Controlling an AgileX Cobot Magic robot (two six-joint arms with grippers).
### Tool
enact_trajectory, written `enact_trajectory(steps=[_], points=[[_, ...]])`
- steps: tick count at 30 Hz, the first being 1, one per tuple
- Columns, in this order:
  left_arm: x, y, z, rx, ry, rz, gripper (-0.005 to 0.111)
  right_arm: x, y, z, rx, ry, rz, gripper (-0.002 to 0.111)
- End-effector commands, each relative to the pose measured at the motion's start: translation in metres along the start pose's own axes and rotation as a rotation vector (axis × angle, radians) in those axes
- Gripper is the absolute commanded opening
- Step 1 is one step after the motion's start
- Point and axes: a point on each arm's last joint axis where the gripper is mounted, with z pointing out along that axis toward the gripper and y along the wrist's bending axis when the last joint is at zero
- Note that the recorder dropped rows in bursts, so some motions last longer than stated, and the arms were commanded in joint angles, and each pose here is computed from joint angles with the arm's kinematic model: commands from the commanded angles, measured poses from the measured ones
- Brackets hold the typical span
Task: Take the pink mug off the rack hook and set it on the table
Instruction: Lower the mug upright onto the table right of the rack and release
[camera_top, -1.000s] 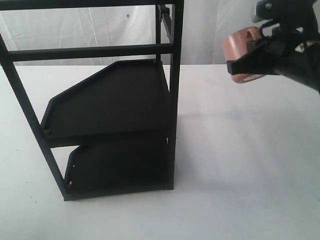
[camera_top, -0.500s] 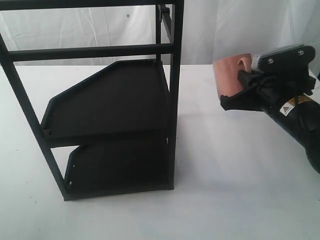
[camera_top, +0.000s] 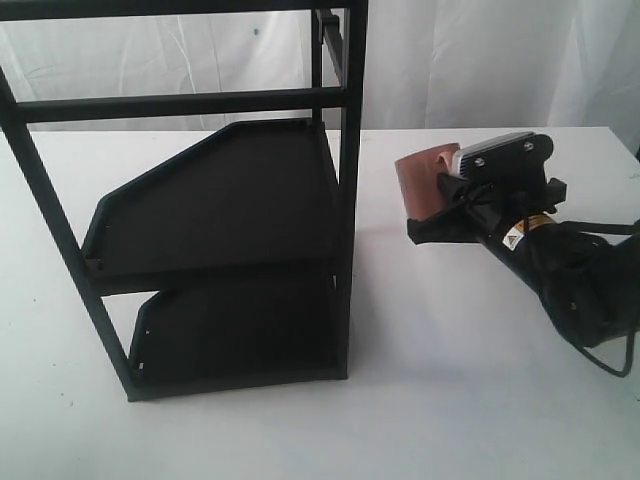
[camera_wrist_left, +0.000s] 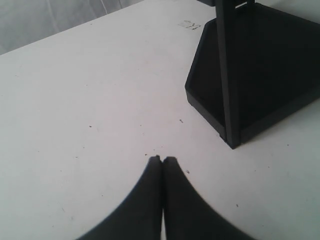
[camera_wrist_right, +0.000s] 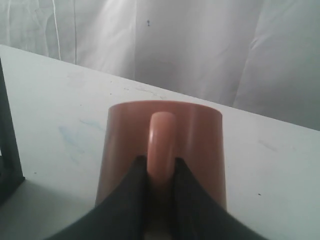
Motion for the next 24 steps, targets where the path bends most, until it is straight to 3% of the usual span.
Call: enact_trajectory(steps=[1, 11, 16, 24], points=[[0.002, 0.000, 0.000, -0.001, 0.005, -0.003, 0.000, 0.001, -0.001, 0.015, -0.003, -0.042, -0.006, 0.000], [0.002, 0.000, 0.000, -0.001, 0.005, -0.003, 0.000, 0.033, 0.003, 0.034, -0.034, 0.080, -0.033, 0.000], [0.002, 0.000, 0.000, -0.001, 0.005, -0.003, 0.000, 0.049, 0.006, 0.030, -0.081, 0.270, -0.108, 0.000], [0.002, 0.000, 0.000, -0.001, 0.005, -0.003, 0.000, 0.056, 0.008, 0.026, -0.120, 0.383, -0.146, 0.000]])
